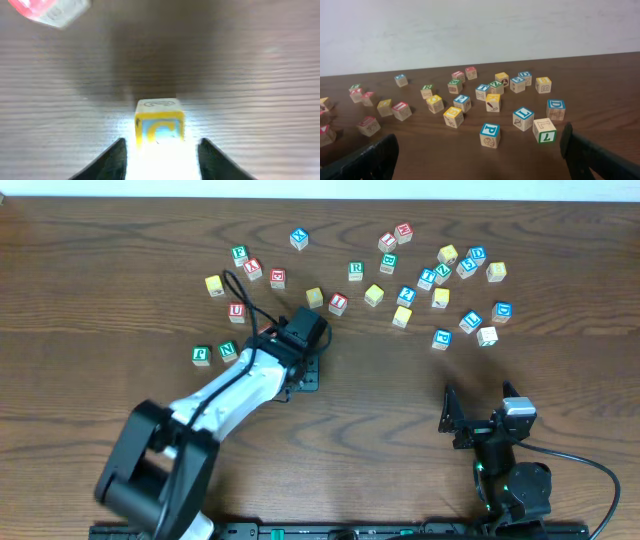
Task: Spell out CORL
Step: 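Lower the C block onto the table and open the left gripper, then move the left gripper over the yellow O block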
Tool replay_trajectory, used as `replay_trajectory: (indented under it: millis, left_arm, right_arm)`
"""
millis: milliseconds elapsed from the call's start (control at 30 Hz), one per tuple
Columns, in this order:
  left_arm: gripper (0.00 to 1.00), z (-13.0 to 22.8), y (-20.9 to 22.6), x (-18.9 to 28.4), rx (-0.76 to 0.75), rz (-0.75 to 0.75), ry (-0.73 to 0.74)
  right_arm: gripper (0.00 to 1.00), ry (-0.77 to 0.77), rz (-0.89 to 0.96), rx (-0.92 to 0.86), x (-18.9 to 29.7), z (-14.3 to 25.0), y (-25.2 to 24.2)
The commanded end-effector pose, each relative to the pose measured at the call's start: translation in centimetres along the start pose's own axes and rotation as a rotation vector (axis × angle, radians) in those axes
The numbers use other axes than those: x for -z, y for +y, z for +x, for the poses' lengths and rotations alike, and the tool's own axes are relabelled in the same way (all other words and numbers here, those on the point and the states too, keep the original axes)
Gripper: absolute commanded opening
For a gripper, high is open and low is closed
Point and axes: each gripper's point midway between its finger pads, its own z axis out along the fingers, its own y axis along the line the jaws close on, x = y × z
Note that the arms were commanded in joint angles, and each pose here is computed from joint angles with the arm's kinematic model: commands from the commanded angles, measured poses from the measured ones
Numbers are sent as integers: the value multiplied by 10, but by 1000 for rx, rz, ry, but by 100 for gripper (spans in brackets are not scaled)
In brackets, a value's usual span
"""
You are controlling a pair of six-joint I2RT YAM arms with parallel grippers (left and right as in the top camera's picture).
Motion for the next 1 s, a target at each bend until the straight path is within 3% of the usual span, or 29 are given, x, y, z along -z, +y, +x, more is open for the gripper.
replay_trajectory:
  millis: [0, 67, 233, 333, 433, 667, 967]
  left_arm:
    - [56, -36, -19, 57, -49, 94, -163]
    - [61, -43, -21, 78, -59, 120, -220]
    - [62, -56, -25, 127, -52, 181, -348]
    - [72, -68, -29, 148, -56, 207, -411]
    - [90, -85, -34, 155, -62, 207, -430]
    - [90, -128, -34, 147, -21, 154, -364]
    - [92, -179, -47, 96, 133, 111, -240]
  right_arm:
    - [99, -1, 12, -12, 0, 0, -3]
    - [99, -1, 12, -12, 0, 0, -3]
    - [99, -1, 12, -12, 0, 0, -3]
    - [99, -1, 12, -12, 0, 0, -3]
    - [99, -1, 12, -12, 0, 0, -3]
    - [99, -1, 12, -12, 0, 0, -3]
    - [99, -1, 12, -12, 0, 0, -3]
